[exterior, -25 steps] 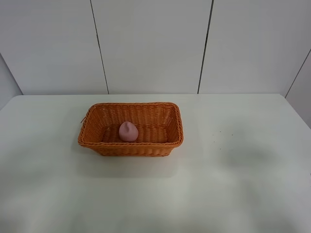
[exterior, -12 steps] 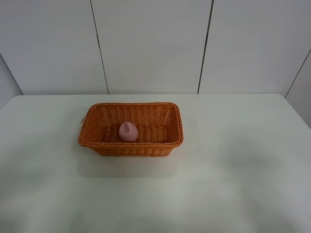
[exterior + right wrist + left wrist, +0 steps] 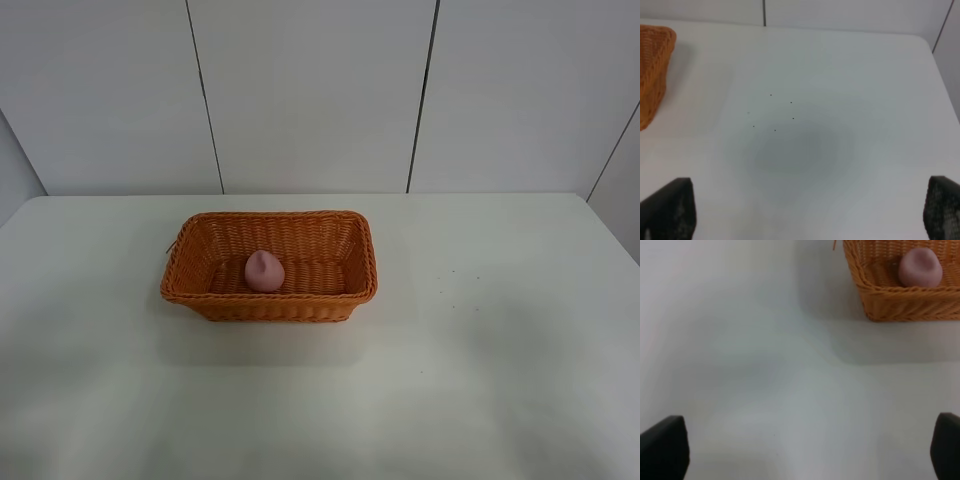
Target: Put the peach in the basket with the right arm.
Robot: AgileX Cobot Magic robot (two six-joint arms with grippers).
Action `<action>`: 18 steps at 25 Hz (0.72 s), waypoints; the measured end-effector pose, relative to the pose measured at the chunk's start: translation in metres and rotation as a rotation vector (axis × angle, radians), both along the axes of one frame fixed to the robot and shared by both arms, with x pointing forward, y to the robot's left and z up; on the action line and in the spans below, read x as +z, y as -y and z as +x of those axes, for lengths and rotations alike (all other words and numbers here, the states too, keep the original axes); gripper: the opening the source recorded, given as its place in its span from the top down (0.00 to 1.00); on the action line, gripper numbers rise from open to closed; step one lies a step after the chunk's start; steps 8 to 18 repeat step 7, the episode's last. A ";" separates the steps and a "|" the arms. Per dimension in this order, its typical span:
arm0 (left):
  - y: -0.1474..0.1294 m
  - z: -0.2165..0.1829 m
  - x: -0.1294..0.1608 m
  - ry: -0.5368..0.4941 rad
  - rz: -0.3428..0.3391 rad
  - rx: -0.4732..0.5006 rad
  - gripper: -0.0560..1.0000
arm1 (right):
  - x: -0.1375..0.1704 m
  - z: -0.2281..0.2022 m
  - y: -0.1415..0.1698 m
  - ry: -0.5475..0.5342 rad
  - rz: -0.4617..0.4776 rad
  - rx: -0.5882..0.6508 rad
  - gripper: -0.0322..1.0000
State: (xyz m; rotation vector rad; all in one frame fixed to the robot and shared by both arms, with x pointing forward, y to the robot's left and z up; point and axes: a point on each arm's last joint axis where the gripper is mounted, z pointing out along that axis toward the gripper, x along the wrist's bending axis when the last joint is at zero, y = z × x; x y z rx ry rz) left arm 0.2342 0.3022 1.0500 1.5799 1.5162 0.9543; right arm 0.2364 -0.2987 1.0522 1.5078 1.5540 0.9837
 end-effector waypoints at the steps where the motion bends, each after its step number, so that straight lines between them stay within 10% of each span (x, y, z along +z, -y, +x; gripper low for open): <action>1: 0.000 0.000 0.000 0.000 0.000 0.000 0.01 | 0.000 0.000 0.000 0.000 0.000 0.000 0.29; 18: 0.000 0.000 0.000 0.000 0.000 0.000 0.01 | 0.000 0.000 0.000 0.000 0.000 0.000 0.29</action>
